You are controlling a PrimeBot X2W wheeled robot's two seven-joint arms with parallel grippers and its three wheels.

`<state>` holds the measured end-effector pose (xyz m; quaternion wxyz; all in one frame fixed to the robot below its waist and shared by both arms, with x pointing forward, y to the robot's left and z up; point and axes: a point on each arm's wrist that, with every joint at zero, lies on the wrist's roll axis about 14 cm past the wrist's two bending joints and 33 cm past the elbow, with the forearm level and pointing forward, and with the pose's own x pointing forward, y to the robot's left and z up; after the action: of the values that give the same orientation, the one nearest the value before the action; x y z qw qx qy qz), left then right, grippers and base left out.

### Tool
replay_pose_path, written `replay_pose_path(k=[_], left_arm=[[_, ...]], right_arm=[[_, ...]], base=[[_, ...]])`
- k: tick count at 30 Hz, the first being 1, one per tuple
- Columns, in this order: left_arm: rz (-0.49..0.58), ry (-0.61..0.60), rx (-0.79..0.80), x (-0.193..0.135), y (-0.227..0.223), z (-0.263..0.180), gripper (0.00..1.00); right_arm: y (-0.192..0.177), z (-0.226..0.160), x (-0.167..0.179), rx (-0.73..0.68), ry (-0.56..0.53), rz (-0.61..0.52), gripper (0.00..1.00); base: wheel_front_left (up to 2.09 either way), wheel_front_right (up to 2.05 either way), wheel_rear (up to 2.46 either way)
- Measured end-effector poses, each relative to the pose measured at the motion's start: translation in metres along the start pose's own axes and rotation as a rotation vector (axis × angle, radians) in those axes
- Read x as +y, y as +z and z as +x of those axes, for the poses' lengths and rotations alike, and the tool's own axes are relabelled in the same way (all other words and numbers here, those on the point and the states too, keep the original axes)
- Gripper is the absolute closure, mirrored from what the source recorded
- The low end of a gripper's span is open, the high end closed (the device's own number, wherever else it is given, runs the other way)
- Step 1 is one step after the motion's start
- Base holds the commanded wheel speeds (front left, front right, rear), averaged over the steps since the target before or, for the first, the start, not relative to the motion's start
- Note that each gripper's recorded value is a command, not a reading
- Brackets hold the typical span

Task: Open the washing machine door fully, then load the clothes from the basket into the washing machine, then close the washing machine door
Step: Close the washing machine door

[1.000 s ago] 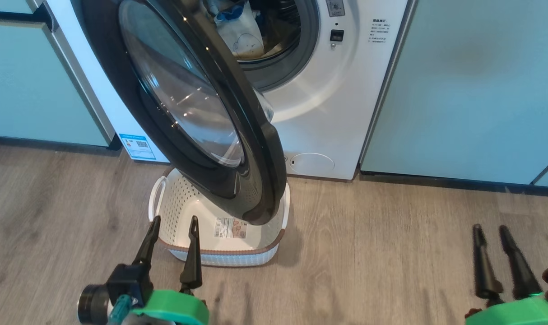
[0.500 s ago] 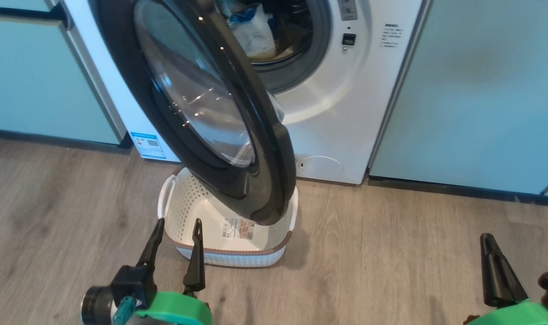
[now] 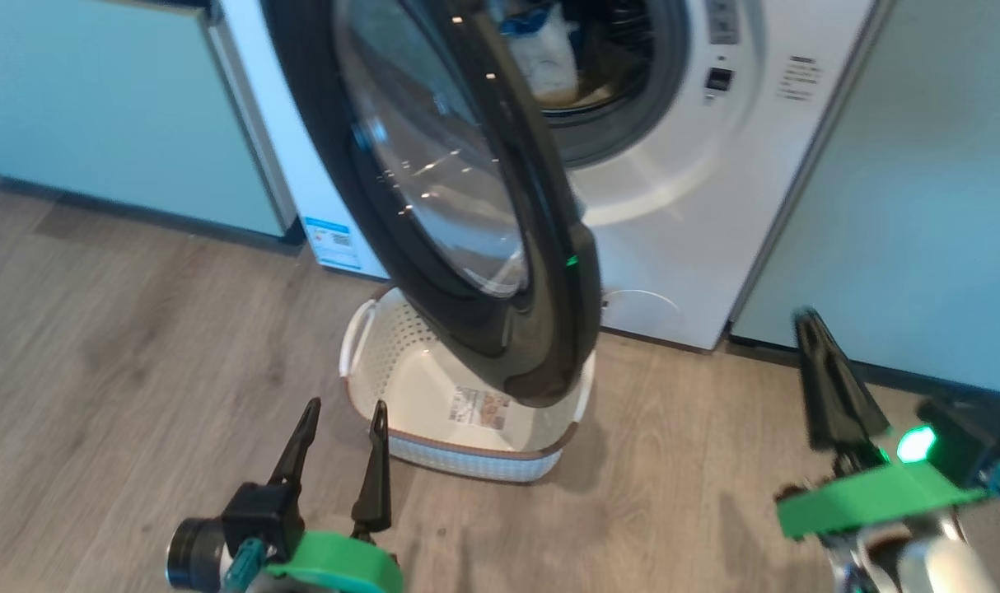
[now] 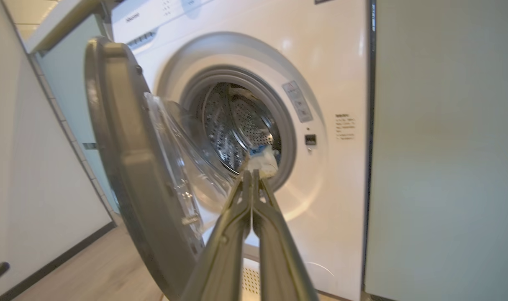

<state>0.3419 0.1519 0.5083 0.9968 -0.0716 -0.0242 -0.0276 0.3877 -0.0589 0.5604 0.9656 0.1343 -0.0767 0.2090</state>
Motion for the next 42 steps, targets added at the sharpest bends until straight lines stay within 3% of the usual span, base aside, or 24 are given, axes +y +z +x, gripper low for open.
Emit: replay_pose_path(k=[11,19,28,42], left_arm=[[-0.003,0.068,-0.022,0.017,0.007,-0.009,0.0],[-0.003,0.104,-0.011,0.027,0.004,-0.016,0.0],[0.004,0.11,-0.028,0.029,0.009,-0.017,0.0],[0.018,0.112,-0.046,0.03,0.014,-0.023,0.0]], right_arm=[[0.037,0.046,0.107,-0.135,0.356,0.058,1.0],[0.016,0.043,0.164,-0.064,0.537,0.099,1.0],[-0.025,0.043,0.17,0.074,0.555,0.1,1.0],[-0.054,0.054,0.161,0.161,0.522,0.089,1.0]], base=[[0.0,0.0,0.0],[0.0,0.0,0.0],[0.0,0.0,0.0],[0.0,0.0,0.0]])
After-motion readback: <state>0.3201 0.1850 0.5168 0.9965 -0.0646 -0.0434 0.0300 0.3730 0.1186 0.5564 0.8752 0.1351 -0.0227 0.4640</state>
